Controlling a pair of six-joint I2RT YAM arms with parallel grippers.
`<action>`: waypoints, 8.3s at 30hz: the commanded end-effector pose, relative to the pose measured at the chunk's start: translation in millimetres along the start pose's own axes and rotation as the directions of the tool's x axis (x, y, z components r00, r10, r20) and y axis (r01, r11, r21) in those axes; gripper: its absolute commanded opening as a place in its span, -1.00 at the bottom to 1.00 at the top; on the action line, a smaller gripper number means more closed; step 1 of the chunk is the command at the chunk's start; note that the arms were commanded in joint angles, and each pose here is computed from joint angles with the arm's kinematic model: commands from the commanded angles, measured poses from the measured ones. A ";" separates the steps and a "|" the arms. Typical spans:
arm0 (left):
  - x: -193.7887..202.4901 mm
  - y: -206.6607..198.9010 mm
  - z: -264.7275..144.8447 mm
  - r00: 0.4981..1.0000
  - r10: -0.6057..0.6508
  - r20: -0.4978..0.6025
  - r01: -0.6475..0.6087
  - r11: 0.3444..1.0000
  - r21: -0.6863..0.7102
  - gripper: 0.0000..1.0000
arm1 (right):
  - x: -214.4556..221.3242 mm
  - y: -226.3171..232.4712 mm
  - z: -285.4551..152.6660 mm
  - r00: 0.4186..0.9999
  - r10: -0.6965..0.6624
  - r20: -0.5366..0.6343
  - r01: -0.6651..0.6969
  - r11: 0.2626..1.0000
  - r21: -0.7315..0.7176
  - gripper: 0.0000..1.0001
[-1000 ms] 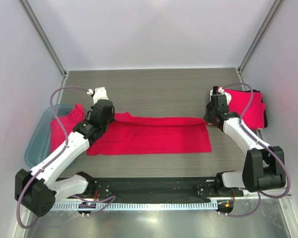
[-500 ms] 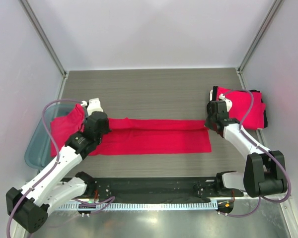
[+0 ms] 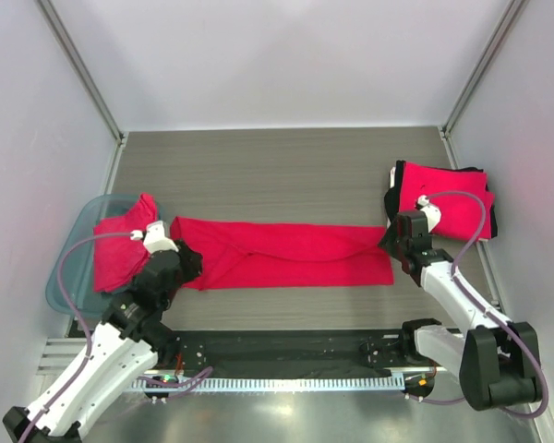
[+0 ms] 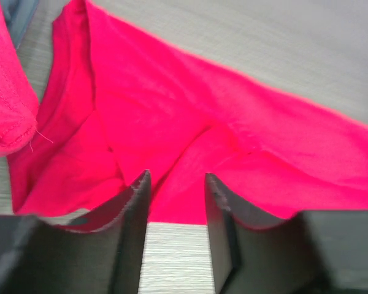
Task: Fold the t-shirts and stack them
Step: Fold the tshirt
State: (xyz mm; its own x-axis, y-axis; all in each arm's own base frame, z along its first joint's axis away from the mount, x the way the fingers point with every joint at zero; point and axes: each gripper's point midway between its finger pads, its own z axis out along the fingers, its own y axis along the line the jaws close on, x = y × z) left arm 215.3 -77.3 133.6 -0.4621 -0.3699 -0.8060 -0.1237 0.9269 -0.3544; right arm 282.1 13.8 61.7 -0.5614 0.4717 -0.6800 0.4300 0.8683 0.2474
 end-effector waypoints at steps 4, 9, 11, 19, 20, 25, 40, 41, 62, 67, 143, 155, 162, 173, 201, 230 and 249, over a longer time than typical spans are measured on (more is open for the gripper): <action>-20.1 -9.6 -14.6 0.991 -0.102 0.085 0.096 0.992 0.078 0.00 | -26.5 13.1 -16.0 0.989 0.056 0.135 -0.044 0.995 -0.091 0.15; -26.5 -10.9 -9.0 0.992 -0.097 0.086 0.094 0.995 0.038 0.28 | -32.8 28.7 -17.6 0.991 0.050 0.124 -0.031 0.988 -0.150 0.26; -29.9 -14.3 -4.0 0.994 -0.084 0.074 0.083 0.996 0.014 0.31 | -29.8 30.1 -14.3 0.994 0.045 0.103 -0.029 0.989 -0.146 0.25; -37.2 -17.1 18.4 0.996 -0.072 0.052 0.077 0.992 -0.102 0.59 | -8.8 48.2 -1.7 1.000 -0.007 0.014 0.010 0.981 -0.196 0.12; -33.3 -16.4 22.9 0.997 -0.064 0.036 0.068 0.991 -0.119 0.59 | -4.9 48.1 -0.8 1.000 -0.031 -0.003 0.030 0.983 -0.183 0.12; -32.5 -14.5 35.7 0.992 -0.117 0.041 0.122 0.978 -0.172 0.57 | -6.3 55.3 10.5 0.993 -0.112 -0.042 0.104 0.982 -0.155 0.05; -11.5 6.3 100.6 0.968 -0.250 -0.010 0.223 0.880 -0.420 0.35 | 31.4 53.2 40.0 0.958 -0.225 -0.180 0.223 0.974 -0.033 -0.10; -3.4 11.9 108.1 0.967 -0.252 -0.032 0.212 0.869 -0.446 0.34 | 33.5 51.1 40.0 0.957 -0.225 -0.185 0.225 0.974 -0.025 -0.09; 10.2 10.6 212.9 0.968 -0.166 -0.187 0.028 0.815 -0.579 0.26 | 87.8 20.2 -15.3 0.967 -0.118 -0.224 0.139 0.987 0.081 -0.13; -20.8 6.5 244.9 0.973 -0.140 -0.183 0.008 0.815 -0.580 0.26 | 102.1 24.6 -32.8 0.973 -0.090 -0.210 0.100 0.994 0.037 -0.13; -1.8 15.0 202.1 0.930 -0.258 -0.262 0.077 0.833 -0.548 0.39 | 170.6 365.4 -67.9 0.731 -0.682 -0.026 0.183 0.233 -0.955 -0.74; -9.2 16.8 199.8 0.941 -0.237 -0.241 0.068 0.831 -0.552 0.39 | 182.5 319.2 -104.9 0.657 -0.754 -0.031 0.139 0.161 -0.977 0.09; -41.9 -8.2 180.3 0.979 -0.120 -0.162 0.030 0.882 -0.471 0.40 | 150.5 329.8 -90.7 0.740 -0.670 -0.067 0.199 0.312 -0.929 -0.24; -33.0 -48.2 133.0 0.974 -0.159 -0.163 0.107 0.952 -0.288 0.52 | 99.2 152.0 -56.7 0.850 -0.510 -0.132 0.432 0.819 -0.378 -0.45; 35.9 7.2 128.4 0.932 -0.334 -0.140 0.216 0.822 -0.526 0.50 | 145.0 67.1 -56.5 0.851 -0.447 -0.275 0.425 0.895 -0.138 -0.98; 6.0 -182.2 354.0 0.905 -0.230 -0.357 0.229 0.972 -0.046 0.23 | 276.2 293.4 -177.5 0.768 -0.626 -0.132 0.367 0.600 -0.711 -0.98; -117.8 -191.1 253.8 0.977 -0.112 -0.180 0.144 0.974 0.176 0.99 | 69.4 200.3 -73.4 0.968 -0.246 -0.046 0.195 0.857 -0.476 -0.12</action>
State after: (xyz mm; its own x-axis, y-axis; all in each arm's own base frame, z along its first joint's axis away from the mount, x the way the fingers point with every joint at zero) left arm 527.7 -225.8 113.9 -0.6576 -0.4466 -0.6067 -0.1221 0.8578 -0.4992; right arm 256.1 240.3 103.8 -0.7154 0.2154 -0.6647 -0.0812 0.9192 0.3853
